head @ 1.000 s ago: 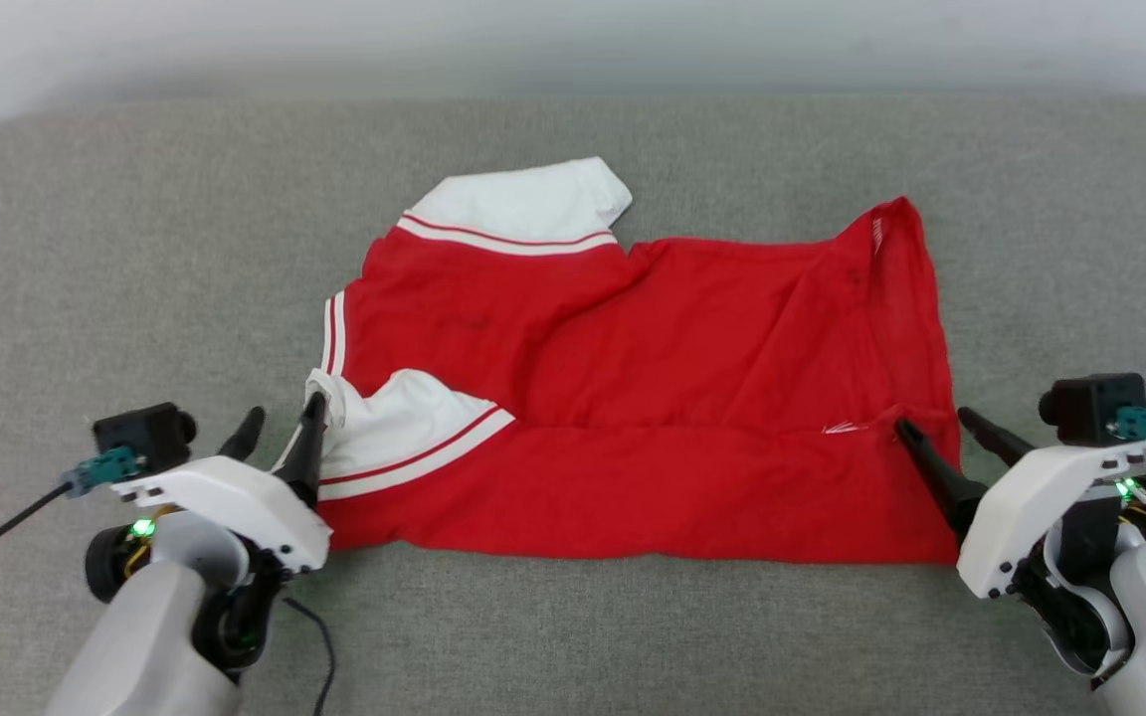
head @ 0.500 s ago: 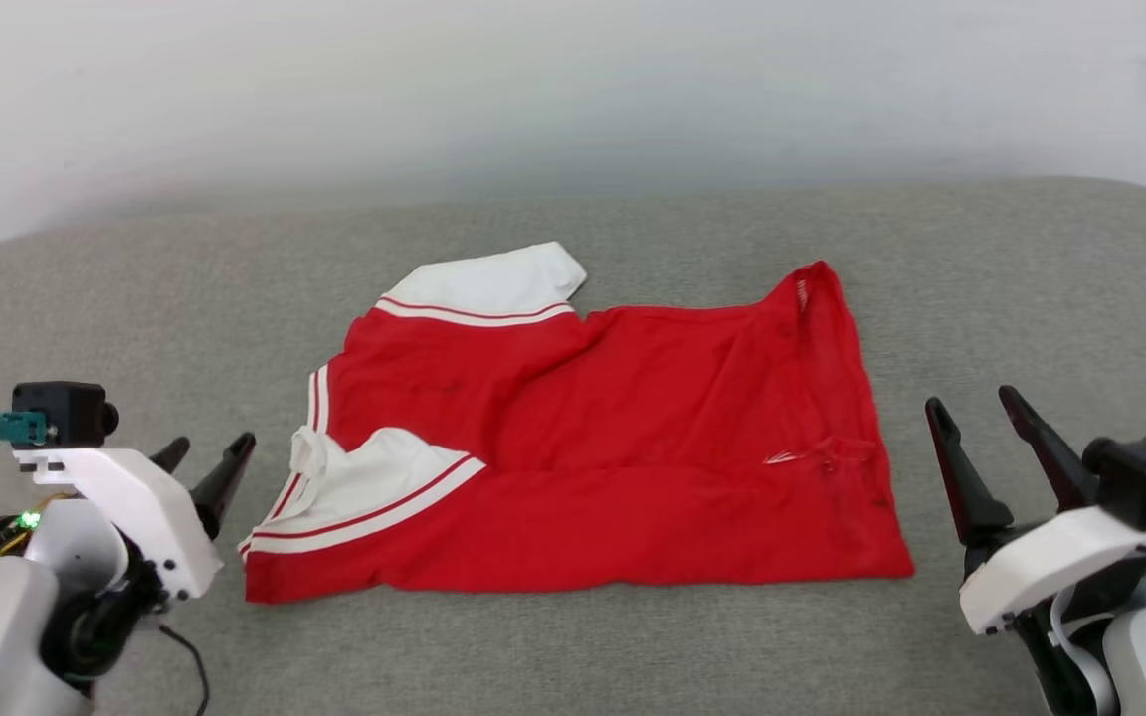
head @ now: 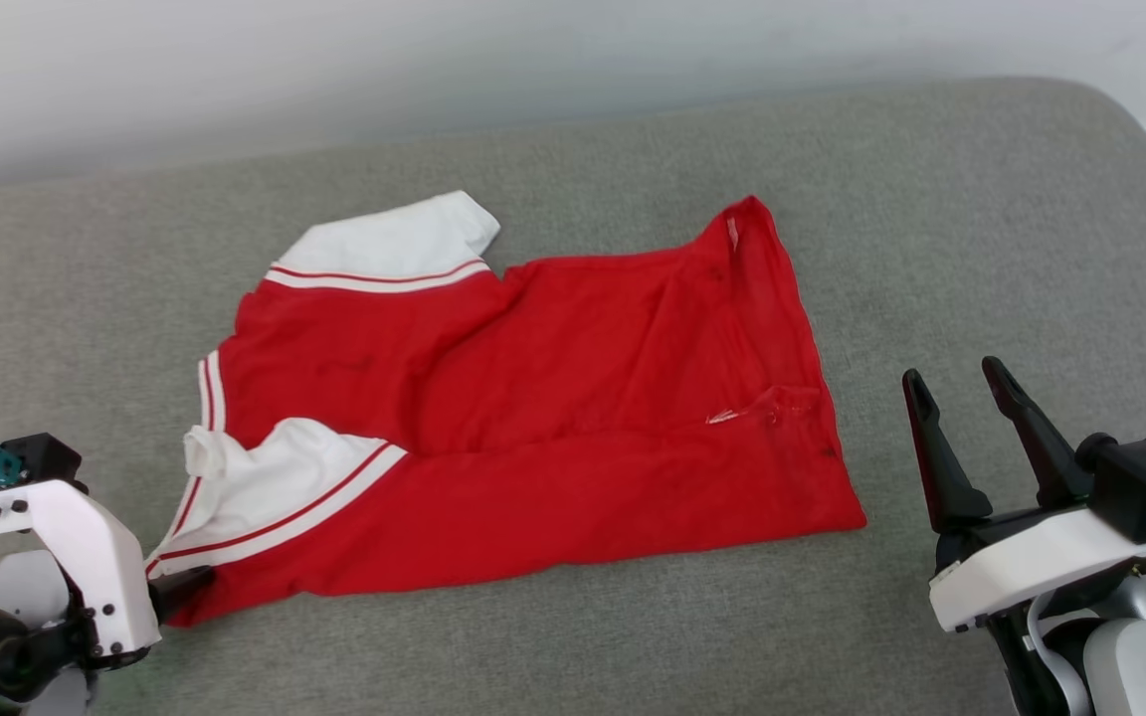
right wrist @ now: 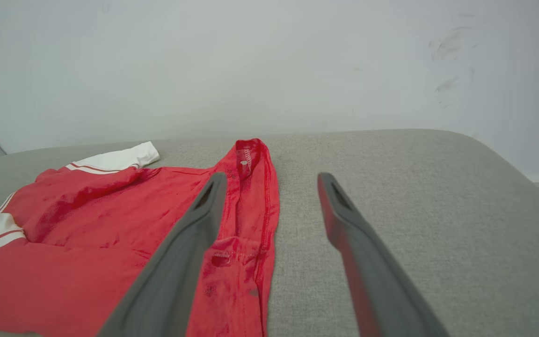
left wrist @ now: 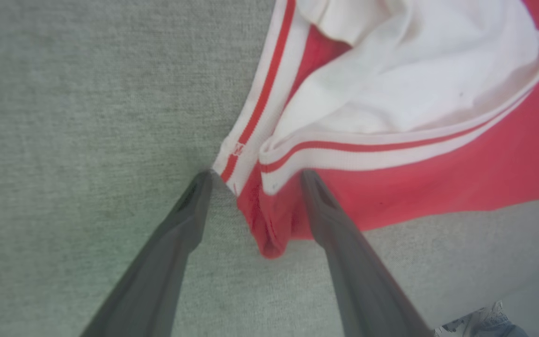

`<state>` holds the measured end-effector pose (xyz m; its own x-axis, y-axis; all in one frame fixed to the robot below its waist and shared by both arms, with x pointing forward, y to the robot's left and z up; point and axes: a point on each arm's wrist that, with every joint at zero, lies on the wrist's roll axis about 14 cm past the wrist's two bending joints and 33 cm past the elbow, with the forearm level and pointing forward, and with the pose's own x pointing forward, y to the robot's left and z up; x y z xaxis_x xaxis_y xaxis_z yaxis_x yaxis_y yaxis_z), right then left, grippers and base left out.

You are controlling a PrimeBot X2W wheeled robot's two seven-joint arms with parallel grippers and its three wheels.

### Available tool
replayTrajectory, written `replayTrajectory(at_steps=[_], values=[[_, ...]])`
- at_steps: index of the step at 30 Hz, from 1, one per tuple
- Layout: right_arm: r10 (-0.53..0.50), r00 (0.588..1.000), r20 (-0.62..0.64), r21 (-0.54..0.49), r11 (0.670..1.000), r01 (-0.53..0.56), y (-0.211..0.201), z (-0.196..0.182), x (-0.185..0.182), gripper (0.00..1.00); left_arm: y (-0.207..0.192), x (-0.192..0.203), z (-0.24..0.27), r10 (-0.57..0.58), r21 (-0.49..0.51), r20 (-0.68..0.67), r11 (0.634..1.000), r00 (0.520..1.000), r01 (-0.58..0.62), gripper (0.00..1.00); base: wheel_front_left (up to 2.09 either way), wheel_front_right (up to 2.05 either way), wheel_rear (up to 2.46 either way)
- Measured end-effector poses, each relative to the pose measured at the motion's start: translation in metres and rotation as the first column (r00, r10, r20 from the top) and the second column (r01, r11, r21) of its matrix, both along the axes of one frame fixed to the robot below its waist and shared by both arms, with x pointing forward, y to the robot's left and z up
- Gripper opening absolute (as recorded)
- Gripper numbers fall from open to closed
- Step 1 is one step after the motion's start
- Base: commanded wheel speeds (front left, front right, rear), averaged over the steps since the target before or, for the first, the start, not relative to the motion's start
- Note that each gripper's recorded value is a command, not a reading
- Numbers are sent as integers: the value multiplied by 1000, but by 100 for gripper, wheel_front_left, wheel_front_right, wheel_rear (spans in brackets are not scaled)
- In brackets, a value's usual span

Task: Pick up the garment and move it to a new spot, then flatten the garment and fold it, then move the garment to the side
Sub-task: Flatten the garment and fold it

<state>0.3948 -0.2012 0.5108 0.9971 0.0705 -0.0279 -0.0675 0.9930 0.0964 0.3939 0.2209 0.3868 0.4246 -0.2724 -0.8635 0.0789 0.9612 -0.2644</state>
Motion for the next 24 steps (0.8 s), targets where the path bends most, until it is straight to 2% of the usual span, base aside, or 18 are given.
replayTrajectory(at_steps=[4,5,6,7,10,14,17,18,21,24], values=[[-32,999,-36,3,999,32,-10,-10,3,100,-7,1,-19,9,-25,-77,1000,997,-11,100,0,0,0],[-41,998,-40,3,999,41,-14,-11,4,100,-9,2,-22,13,-37,-87,999,996,-16,73,0,0,0],[-50,998,-48,10,999,51,-17,-12,5,100,-10,3,-24,13,-38,-93,999,996,-16,42,0,0,0],[-60,997,-54,20,998,61,-21,-13,5,100,-11,4,-26,12,-41,-94,999,996,-16,0,0,0,0],[-79,993,-93,45,996,83,-31,-18,7,100,-13,8,-26,20,-44,-63,999,998,-23,0,0,0,0],[-53,967,-250,63,995,71,-40,-40,4,100,-18,8,-20,9,-46,9,999,1000,-9,0,0,0,0],[-19,896,-444,62,997,52,-47,-70,-5,100,-19,10,-11,4,-38,82,999,997,-1,0,0,0,0],[0,861,-509,63,997,37,-46,-79,-9,100,-20,10,-6,2,-40,109,999,994,2,0,0,0,0],[41,771,-636,80,997,13,-46,-96,-14,100,-26,11,7,-16,-39,183,999,983,24,0,0,0,0],[106,698,-709,114,993,-35,-30,-106,-14,100,-28,17,24,-24,-30,259,999,965,33,0,0,0,0]])
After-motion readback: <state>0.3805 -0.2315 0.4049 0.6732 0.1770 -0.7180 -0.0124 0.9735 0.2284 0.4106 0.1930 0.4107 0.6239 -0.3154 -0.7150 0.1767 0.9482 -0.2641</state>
